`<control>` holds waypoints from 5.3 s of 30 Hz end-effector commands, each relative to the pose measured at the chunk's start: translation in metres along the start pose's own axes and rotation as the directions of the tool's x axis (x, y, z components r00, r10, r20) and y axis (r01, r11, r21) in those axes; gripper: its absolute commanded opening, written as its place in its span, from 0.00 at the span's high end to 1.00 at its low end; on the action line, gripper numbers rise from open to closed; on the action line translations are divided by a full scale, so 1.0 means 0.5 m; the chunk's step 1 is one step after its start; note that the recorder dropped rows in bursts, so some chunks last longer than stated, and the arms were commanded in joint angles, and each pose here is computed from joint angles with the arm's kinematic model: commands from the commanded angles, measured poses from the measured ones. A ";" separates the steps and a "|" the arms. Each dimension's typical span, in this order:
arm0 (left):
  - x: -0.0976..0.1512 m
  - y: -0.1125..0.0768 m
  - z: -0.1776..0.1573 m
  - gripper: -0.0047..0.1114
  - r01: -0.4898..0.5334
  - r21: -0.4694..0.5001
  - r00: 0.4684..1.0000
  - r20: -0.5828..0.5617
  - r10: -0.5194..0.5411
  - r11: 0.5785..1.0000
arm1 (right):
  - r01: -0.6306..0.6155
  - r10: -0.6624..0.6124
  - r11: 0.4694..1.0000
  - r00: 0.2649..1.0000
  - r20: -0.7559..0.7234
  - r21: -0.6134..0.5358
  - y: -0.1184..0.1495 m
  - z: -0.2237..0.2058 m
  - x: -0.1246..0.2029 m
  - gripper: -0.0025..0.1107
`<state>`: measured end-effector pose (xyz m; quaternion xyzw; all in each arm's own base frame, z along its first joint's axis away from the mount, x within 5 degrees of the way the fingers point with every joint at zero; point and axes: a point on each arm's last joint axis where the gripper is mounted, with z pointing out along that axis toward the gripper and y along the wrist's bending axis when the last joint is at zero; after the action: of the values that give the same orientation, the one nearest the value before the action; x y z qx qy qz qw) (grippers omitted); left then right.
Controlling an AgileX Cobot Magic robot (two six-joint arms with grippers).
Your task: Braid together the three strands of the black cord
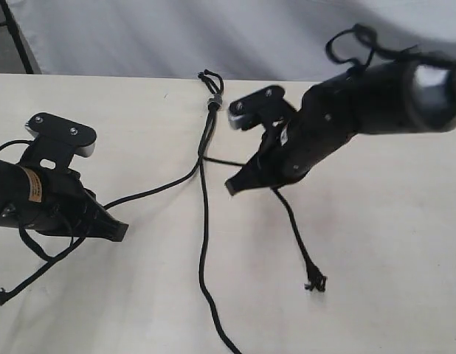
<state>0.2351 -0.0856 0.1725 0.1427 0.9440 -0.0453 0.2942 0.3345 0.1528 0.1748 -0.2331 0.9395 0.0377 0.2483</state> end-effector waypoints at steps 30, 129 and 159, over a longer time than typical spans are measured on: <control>0.038 0.103 -0.043 0.96 0.224 -0.098 0.966 0.154 -0.207 0.970 | -0.253 0.267 0.962 0.946 -0.183 0.100 -0.127 0.019 0.096 0.44; 0.071 0.105 0.034 0.61 0.306 -0.104 0.952 0.006 -0.307 0.946 | 0.541 -0.518 0.790 0.841 -0.159 0.289 0.260 -0.121 0.023 0.98; 0.071 0.105 0.034 0.61 0.306 -0.104 0.952 0.006 -0.307 0.946 | 0.014 0.123 0.915 0.942 -0.313 0.403 -0.119 0.036 0.093 0.98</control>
<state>0.2328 -0.0314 0.1395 -0.0138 0.9573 -0.0402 0.2859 0.3330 0.0859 0.1537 -0.1566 0.9584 -0.1911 0.1429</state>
